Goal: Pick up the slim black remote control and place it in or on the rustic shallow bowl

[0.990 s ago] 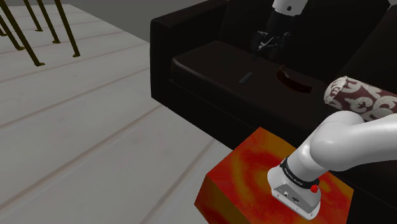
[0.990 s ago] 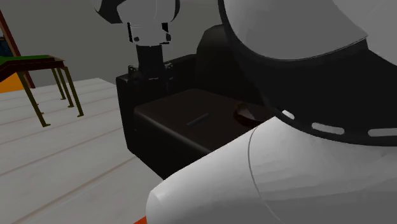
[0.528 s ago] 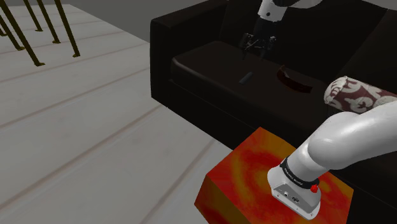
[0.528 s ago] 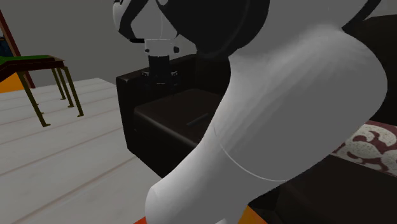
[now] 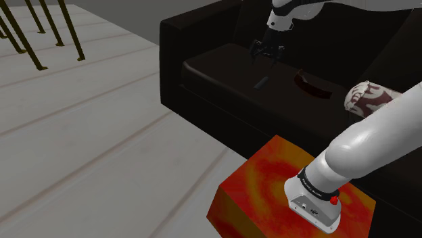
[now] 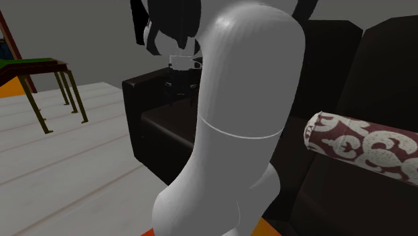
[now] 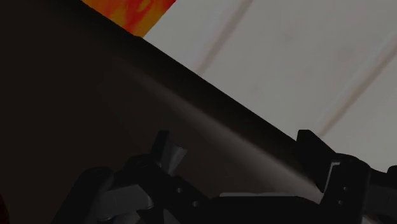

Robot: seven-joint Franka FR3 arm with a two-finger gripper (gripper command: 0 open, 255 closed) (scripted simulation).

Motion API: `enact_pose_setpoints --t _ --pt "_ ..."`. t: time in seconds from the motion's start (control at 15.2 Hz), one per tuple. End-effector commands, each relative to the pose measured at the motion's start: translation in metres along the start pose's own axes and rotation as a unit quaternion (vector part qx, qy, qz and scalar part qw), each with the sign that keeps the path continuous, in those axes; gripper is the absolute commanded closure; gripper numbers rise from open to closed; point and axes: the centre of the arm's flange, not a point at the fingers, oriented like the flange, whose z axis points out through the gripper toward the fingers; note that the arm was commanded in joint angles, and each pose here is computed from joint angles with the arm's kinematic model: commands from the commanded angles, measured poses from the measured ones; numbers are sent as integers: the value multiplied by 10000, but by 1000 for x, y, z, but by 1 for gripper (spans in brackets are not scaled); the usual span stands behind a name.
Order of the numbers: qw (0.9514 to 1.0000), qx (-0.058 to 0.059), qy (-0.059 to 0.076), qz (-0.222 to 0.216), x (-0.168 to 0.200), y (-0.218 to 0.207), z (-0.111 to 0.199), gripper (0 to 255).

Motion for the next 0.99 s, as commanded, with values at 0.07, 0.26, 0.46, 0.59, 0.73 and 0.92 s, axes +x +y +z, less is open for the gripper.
enact_pose_setpoints --t 0.07,0.26,0.46,0.59,0.73,0.92 --pt "9987 61 -100 505 37 14 20 0" --pt "9947 125 -202 997 72 31 39 0" --pt "9882 188 -303 1487 104 50 59 0" --pt "9825 229 -370 1811 124 65 73 0" --pt "9756 271 -436 2133 143 81 87 0" --pt "9632 333 -535 2612 169 107 109 0"
